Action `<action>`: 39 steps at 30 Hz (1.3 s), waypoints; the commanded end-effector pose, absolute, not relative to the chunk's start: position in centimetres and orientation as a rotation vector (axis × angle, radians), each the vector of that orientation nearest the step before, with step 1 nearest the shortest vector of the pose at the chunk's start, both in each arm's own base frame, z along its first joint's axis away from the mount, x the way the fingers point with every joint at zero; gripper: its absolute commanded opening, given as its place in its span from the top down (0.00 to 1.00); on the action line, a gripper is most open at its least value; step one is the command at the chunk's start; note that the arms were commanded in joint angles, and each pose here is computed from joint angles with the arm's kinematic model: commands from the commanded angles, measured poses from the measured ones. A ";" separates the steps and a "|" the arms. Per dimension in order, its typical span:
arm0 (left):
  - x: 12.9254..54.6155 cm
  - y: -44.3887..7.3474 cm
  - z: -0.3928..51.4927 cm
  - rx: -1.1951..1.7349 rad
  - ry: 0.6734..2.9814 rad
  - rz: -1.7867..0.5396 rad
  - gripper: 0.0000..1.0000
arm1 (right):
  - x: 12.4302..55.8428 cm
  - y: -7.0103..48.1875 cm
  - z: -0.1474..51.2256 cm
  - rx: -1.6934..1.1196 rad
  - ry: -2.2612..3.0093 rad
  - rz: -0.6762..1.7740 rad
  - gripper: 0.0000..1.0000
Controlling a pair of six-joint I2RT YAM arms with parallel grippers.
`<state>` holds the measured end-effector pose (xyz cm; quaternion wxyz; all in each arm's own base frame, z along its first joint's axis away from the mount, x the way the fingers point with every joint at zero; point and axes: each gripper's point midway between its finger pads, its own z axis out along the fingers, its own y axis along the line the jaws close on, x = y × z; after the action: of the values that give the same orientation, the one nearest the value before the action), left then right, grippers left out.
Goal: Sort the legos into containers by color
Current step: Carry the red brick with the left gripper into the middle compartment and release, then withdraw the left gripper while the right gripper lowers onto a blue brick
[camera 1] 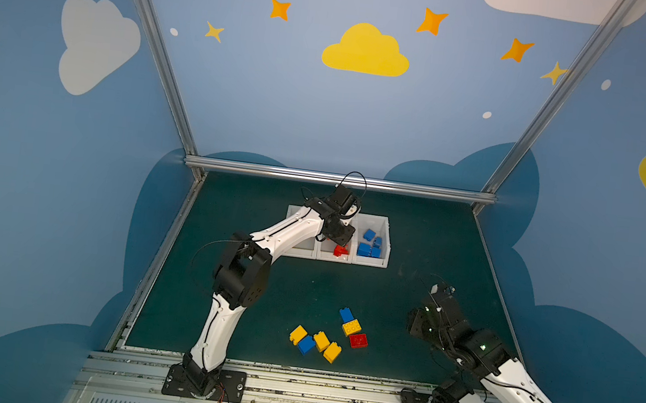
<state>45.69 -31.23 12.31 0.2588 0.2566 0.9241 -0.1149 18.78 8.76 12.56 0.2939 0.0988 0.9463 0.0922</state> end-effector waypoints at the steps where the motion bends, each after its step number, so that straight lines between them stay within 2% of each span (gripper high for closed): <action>1: 46.6 -30.5 12.6 0.660 2.509 -0.290 0.53 | 19.3 9.1 14.3 0.259 2.496 0.269 0.45; 3: 46.5 -30.3 12.9 0.649 2.503 -0.293 0.49 | 19.3 9.2 14.3 0.259 2.500 0.267 0.45; 12: 44.2 -28.9 15.4 0.575 2.454 -0.374 0.47 | 19.5 10.1 14.1 0.216 2.528 0.289 0.45; 25: 35.8 -22.6 16.2 0.359 2.460 -0.455 0.41 | 20.6 16.4 11.7 -0.007 2.762 0.406 0.45; 32: 30.8 -19.2 13.9 0.224 2.515 -0.471 0.36 | 21.4 19.7 9.9 -0.106 2.902 0.351 0.45; 39: 27.5 -16.5 12.9 0.097 2.507 -0.483 0.32 | 22.3 23.2 7.7 -0.309 3.038 0.189 0.45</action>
<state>27.59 -17.07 12.21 0.2731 0.0658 0.9441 -0.1723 23.04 22.75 8.31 0.0717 -0.0671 0.9914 0.0869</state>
